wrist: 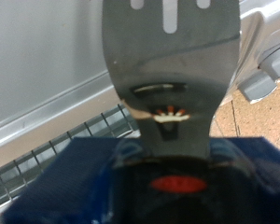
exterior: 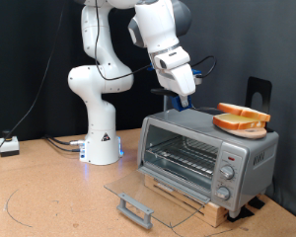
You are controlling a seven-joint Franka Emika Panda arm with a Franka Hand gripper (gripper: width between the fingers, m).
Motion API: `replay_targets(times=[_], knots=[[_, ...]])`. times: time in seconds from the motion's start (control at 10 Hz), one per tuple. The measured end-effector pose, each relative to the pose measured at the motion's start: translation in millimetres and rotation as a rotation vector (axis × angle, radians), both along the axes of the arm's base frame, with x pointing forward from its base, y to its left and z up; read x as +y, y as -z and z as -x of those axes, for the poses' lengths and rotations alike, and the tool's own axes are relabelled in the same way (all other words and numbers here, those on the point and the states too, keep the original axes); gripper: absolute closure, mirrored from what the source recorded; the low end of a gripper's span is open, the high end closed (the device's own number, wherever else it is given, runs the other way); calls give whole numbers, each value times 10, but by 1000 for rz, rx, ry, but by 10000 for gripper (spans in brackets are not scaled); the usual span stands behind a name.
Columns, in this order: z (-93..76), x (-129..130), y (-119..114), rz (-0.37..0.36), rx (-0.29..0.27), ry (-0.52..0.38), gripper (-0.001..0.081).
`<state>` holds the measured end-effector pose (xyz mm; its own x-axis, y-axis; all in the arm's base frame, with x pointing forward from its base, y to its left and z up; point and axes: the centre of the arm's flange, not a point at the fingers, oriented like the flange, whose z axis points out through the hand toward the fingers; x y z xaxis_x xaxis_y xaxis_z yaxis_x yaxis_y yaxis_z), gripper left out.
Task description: Make a piece of toast with the oven
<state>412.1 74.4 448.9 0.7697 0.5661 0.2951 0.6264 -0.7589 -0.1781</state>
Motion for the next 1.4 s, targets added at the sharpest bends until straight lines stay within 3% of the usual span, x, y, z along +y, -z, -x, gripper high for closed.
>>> replay_targets(times=[0.3, 0.8, 1.4], knots=[[31, -63, 95, 35, 38, -14, 410], [36, -106, 122, 35, 42, -5, 410], [-6, 160, 231, 57, 68, 26, 410]])
